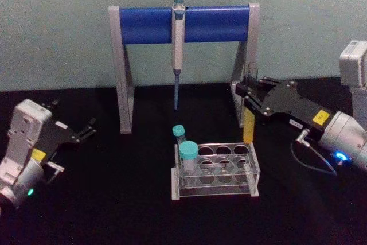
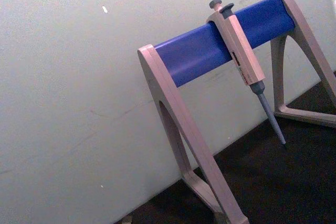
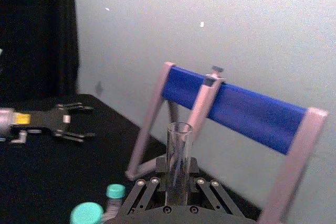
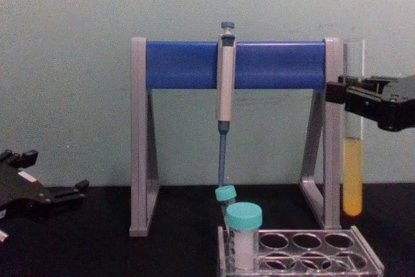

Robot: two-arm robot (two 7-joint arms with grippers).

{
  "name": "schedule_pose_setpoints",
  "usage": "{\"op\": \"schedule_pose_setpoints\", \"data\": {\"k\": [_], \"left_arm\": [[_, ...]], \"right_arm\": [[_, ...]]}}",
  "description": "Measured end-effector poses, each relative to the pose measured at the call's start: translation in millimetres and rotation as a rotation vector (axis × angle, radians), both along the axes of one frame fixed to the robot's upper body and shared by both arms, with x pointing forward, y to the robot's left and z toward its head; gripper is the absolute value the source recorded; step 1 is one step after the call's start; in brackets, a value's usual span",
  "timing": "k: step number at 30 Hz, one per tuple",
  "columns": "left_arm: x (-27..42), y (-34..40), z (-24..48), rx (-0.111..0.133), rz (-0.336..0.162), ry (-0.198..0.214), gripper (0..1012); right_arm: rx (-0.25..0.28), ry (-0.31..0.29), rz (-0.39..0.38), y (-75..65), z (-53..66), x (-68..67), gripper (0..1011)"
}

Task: Pick up the test tube from the test tube rack, shake it, then place it back into the test tube rack.

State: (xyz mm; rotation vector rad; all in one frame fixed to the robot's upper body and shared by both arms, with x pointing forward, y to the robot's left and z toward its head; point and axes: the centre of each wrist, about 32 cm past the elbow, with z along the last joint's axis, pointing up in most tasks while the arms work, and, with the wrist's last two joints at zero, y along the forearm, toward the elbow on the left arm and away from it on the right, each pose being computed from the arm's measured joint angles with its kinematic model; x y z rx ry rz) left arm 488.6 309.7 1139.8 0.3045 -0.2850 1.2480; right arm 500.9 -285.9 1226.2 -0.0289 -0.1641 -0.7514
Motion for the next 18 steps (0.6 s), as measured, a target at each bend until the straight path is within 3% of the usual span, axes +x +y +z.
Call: {"op": "schedule_pose_setpoints", "data": {"k": [7,13,18], "left_arm": [[0.0,0.0,0.0,0.000,0.000,0.000,1001],[0.0,0.0,0.0,0.000,0.000,0.000,1001],[0.0,0.0,0.0,0.000,0.000,0.000,1001]], "right_arm": [[-0.016,-0.054,-0.067,5.8,-2.3,1.1,237],[0.025,-0.068,-0.111,17.4,-10.4,7.0,237],[0.067,-0.062,-0.104,23.7,-14.4,10.0,237]]}}
